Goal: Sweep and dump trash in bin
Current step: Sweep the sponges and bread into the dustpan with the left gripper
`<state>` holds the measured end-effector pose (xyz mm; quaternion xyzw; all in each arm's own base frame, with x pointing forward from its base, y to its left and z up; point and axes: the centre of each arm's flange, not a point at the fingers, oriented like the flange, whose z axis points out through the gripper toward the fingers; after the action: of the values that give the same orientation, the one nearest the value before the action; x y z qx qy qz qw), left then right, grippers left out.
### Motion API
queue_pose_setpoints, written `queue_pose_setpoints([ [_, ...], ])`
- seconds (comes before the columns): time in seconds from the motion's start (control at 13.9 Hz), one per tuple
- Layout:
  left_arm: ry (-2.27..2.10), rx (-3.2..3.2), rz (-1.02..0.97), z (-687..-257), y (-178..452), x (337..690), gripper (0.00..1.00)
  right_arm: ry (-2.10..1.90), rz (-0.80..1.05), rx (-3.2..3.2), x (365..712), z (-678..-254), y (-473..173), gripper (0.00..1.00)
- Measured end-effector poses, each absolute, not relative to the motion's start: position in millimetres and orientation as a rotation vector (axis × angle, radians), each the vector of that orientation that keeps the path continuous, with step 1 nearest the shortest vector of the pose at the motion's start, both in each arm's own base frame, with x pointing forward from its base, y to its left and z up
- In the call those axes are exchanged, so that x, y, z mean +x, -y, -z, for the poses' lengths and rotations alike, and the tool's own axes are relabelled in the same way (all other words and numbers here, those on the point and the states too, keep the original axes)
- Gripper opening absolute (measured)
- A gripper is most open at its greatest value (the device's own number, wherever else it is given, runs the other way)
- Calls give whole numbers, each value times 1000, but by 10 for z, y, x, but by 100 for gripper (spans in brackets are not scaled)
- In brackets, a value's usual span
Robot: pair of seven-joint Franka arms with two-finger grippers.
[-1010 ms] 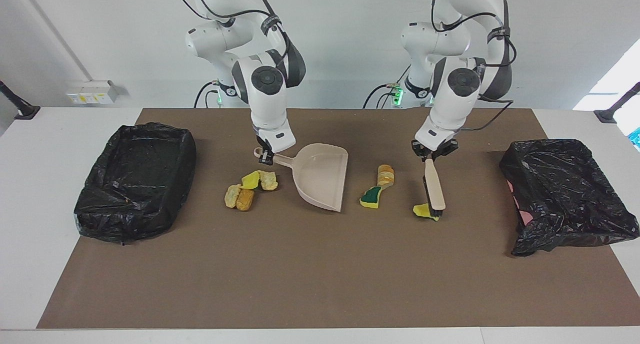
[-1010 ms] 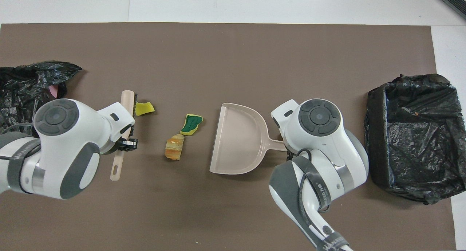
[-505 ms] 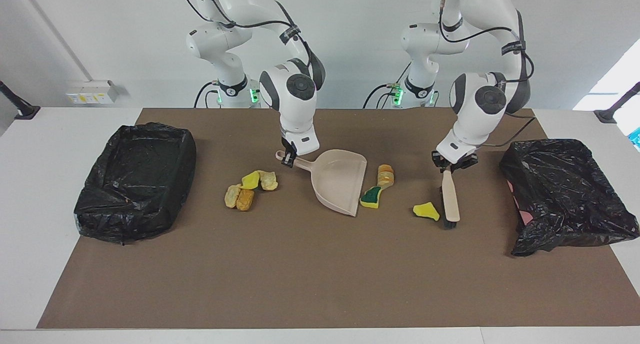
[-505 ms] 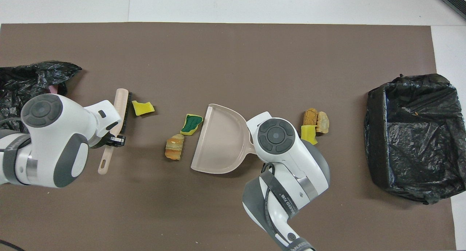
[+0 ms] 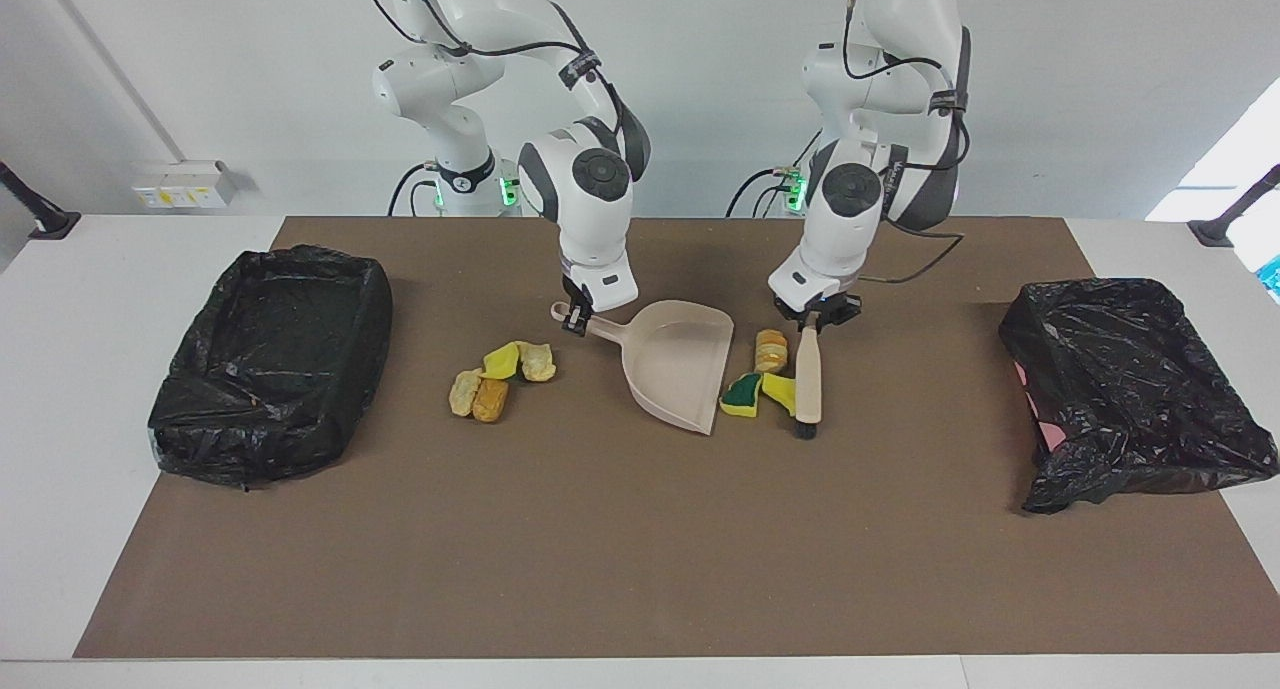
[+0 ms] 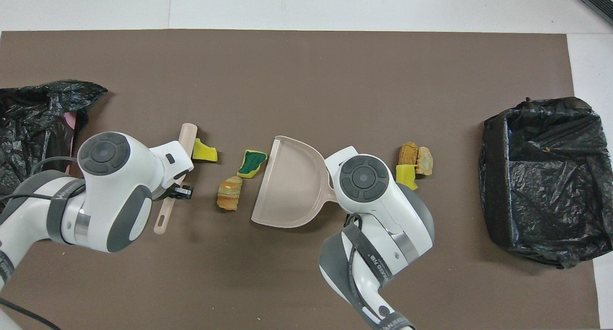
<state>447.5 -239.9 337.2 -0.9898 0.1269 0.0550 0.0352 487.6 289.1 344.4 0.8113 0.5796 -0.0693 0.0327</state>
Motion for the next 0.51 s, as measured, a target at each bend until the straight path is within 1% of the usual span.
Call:
queue_pose_setpoints([
  [0.22, -449, -3085, -190, -3425, 2885, 4166, 26, -1783, 212, 2498, 4881, -3449, -2887, 32],
  [0.36, -471, -3113, -182, -3506, 3043, 4071, 26, -1782, 210, 2498, 4881, -3454, -2886, 32],
  [0.51, -477, -3136, -171, -3580, 3131, 4055, 26, -1782, 210, 2498, 4881, -3453, -2885, 32],
])
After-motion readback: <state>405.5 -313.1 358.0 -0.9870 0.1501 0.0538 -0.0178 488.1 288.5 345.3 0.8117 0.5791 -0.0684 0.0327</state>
